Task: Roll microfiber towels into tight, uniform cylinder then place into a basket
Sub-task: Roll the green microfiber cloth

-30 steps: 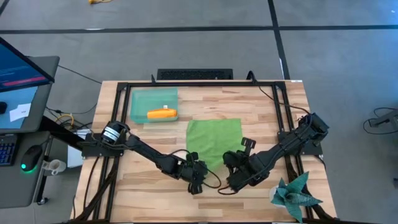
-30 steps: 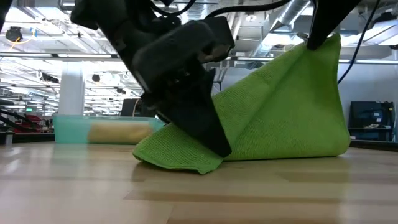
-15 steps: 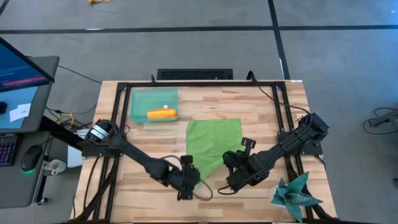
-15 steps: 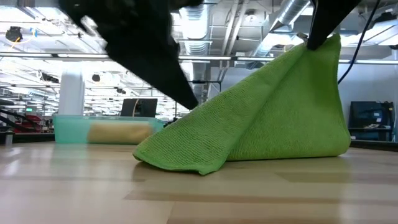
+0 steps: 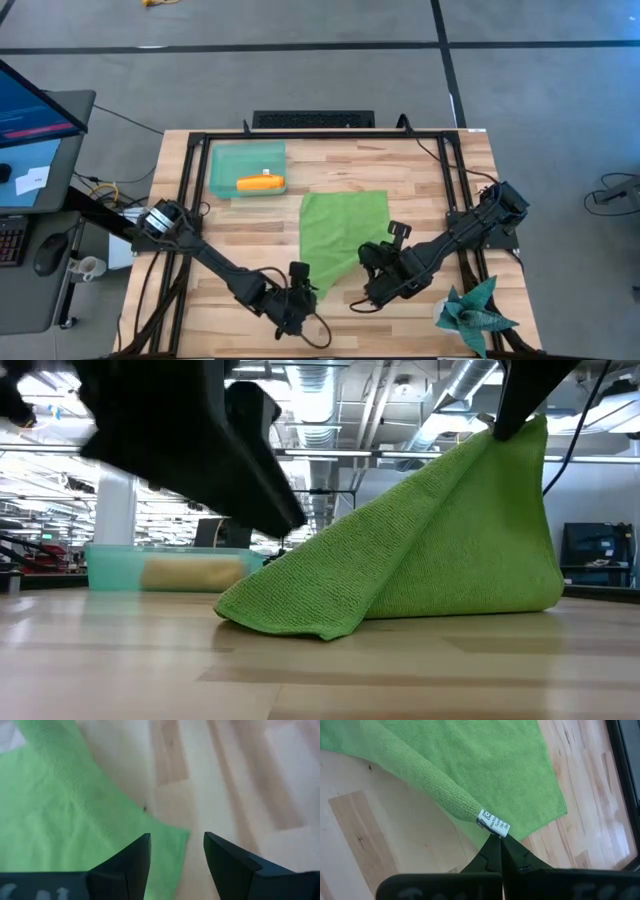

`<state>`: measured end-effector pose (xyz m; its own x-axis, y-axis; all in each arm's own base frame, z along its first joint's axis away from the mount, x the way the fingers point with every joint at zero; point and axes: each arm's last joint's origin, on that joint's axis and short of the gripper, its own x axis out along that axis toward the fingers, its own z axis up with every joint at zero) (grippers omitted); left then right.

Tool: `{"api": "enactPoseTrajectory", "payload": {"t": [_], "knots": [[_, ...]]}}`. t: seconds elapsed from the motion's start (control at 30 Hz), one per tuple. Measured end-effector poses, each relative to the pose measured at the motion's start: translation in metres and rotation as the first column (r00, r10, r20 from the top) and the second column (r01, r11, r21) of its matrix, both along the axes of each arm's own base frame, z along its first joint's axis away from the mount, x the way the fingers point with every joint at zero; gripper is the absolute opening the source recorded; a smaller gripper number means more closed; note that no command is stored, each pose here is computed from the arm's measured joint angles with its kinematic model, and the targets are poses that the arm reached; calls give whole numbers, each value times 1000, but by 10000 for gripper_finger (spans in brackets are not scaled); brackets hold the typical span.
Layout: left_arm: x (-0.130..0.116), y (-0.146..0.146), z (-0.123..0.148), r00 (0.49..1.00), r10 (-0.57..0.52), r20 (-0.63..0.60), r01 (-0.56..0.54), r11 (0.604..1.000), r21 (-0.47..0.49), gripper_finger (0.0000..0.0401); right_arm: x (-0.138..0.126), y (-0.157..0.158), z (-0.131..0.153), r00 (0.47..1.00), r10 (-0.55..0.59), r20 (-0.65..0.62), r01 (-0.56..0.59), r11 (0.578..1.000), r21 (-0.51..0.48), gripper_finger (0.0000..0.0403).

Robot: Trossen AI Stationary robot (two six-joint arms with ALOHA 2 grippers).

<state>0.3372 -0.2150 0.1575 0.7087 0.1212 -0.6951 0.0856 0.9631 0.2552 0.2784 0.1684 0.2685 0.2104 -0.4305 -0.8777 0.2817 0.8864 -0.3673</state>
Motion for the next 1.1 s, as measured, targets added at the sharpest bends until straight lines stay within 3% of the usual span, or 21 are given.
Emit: {"api": "enactPoseTrajectory", "payload": {"t": [0.2, 0.77, 0.93, 1.1], "knots": [[13, 9, -26, 998, -19, -59, 18, 1000, -6, 176, 1, -1, 0, 1000, 1, -3, -1, 1000, -1, 6], [21, 31, -44, 993, 37, -112, -49, 992, -114, 170, 2, -4, 0, 1000, -5, -8, 5, 1000, -4, 6], [20, 39, -50, 991, 68, -114, -83, 989, -126, 119, 1, -3, 0, 1000, -3, -11, 3, 1000, -1, 6], [22, 36, -49, 997, 11, -72, -18, 995, -95, 41, 1, -3, -1, 1000, 2, -26, -2, 1000, 15, 6]]}}
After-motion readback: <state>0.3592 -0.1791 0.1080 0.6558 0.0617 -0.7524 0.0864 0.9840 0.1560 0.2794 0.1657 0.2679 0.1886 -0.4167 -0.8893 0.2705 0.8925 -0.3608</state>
